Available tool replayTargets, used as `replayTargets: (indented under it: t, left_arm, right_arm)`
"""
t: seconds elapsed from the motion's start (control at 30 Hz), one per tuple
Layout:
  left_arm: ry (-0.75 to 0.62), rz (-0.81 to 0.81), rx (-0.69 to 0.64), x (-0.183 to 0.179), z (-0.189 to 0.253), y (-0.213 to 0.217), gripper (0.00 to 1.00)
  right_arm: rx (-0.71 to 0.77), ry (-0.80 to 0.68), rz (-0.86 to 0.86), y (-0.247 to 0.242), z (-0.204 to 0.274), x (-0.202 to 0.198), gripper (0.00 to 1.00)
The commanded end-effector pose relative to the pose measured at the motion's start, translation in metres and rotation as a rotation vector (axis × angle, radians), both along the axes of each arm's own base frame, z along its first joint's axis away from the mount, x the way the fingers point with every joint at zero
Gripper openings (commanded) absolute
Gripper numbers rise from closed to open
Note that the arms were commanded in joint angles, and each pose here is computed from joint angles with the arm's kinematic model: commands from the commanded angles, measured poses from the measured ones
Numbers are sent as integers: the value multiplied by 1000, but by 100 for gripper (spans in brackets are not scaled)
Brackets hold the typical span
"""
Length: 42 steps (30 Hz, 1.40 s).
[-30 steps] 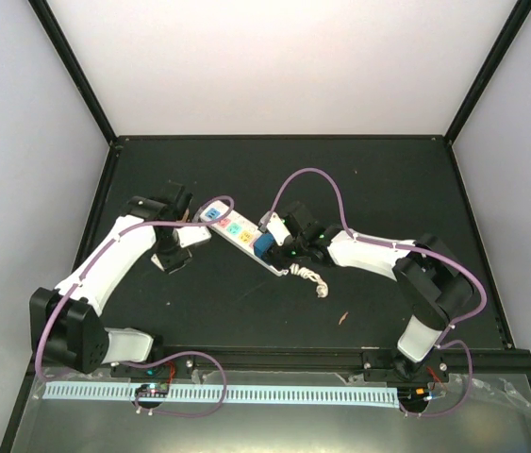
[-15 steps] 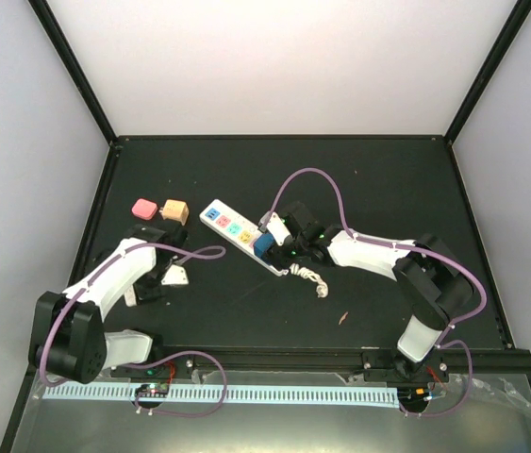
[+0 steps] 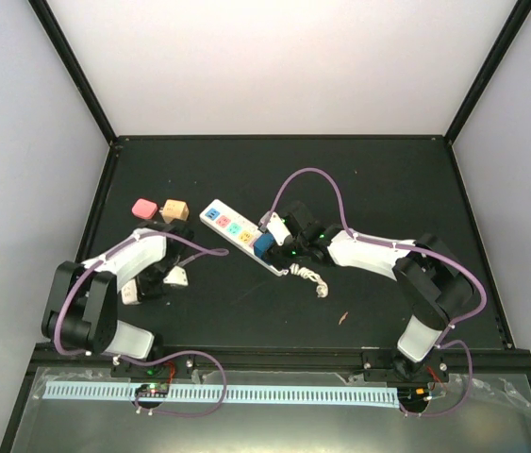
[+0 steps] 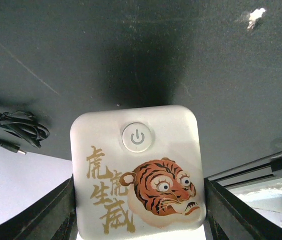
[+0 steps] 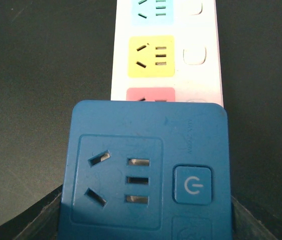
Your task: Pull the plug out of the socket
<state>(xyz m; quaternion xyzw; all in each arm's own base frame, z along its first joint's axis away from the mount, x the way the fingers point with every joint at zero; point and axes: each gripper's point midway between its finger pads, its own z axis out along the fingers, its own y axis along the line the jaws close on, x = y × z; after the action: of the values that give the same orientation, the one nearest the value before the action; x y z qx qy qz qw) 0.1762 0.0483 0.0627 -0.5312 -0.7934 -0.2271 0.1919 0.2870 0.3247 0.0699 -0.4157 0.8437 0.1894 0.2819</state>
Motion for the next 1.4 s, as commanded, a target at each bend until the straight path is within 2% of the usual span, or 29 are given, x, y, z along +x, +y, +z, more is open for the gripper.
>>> replayTargets:
  t: [0.0, 0.17, 0.37, 0.57, 0.63, 0.77, 0.97, 1.1, 1.2, 1.37]
  left_arm:
    - [-37, 47, -66, 16, -5, -13, 55]
    - [-38, 71, -115, 23, -10, -23, 61]
    - [-62, 86, -162, 33, -8, -33, 83]
    - [-99, 98, -252, 42, 10, -49, 97]
    - [-123, 110, -304, 47, 21, -57, 99]
    - [-184, 140, -434, 62, 45, -80, 99]
    - [-283, 209, -628, 89, 81, -115, 99]
    - [-357, 240, -766, 109, 107, -138, 99]
    - [-404, 264, -872, 122, 127, -156, 99]
    - [-473, 289, -1039, 137, 152, -180, 99]
  right_arm:
    - [-86, 74, -6, -14, -32, -9, 37]
    - [-87, 75, -6, -14, -32, -8, 37]
    - [-86, 75, -5, -14, -32, -8, 38]
    - [-81, 69, -7, -14, -30, -7, 39]
    - [-74, 62, -9, -14, -26, -6, 41]
    - [-45, 43, -2, -12, -14, -6, 52]
    - [26, -20, 10, -8, 18, -5, 80]
    - [72, -54, 26, -7, 36, -7, 93]
    - [103, -85, 36, -8, 50, -9, 98]
    - [129, -101, 28, -18, 63, -12, 100]
